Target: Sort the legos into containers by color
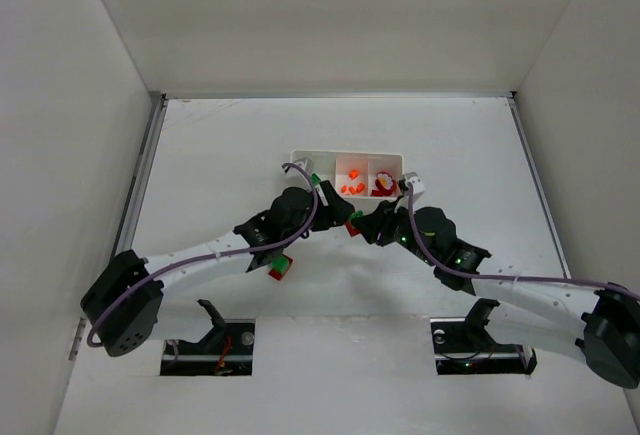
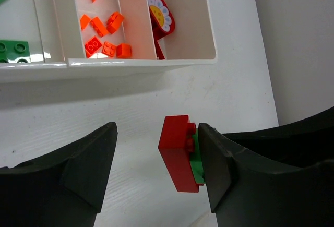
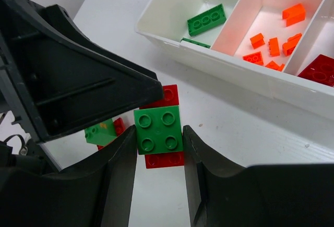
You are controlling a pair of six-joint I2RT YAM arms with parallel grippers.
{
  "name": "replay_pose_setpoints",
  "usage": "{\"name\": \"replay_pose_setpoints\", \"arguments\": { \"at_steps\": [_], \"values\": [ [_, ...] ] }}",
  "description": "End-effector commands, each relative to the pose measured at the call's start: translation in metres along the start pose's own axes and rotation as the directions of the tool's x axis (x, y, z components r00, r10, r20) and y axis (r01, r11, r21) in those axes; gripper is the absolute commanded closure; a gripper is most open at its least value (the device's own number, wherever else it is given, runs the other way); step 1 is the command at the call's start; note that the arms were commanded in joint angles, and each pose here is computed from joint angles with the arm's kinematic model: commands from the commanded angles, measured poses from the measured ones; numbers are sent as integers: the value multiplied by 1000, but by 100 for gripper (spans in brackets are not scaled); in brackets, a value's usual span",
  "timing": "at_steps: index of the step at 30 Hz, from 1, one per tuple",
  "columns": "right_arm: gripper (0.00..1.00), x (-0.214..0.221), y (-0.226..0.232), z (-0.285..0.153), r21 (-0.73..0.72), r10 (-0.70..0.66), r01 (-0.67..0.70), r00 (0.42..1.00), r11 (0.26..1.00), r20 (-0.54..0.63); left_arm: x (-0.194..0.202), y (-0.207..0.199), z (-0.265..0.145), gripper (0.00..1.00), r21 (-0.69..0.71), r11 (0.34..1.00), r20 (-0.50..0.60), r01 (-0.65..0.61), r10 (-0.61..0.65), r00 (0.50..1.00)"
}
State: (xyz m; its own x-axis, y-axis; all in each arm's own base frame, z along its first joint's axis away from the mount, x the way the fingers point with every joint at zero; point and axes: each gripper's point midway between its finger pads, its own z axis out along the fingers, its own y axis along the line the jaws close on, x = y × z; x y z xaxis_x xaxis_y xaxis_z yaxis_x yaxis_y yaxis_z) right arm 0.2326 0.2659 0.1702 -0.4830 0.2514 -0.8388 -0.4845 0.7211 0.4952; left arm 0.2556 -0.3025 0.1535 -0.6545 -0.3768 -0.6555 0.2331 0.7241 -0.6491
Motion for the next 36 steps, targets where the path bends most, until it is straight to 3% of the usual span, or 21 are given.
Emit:
{"name": "replay_pose_setpoints", "arguments": {
  "at_steps": [1,6,21,36],
  "values": [
    [72,-28,18,2,-61,28,-23,996,998,87,-13,-29,2,40,75,995,29,58,-60,998],
    [71,-30,19,3,-67,38,-31,994,997,103,-7,-31,6,46,88,990,7,107,-108,994],
    [71,-38,21,4,-98,114,-100,983,990,146,-7,-27,5,83,100,983,30,157,-161,987],
    [72,-84,5,-16,-183,278,-240,935,953,219,-22,5,-9,88,55,989,86,136,-141,986]
  ]
}}
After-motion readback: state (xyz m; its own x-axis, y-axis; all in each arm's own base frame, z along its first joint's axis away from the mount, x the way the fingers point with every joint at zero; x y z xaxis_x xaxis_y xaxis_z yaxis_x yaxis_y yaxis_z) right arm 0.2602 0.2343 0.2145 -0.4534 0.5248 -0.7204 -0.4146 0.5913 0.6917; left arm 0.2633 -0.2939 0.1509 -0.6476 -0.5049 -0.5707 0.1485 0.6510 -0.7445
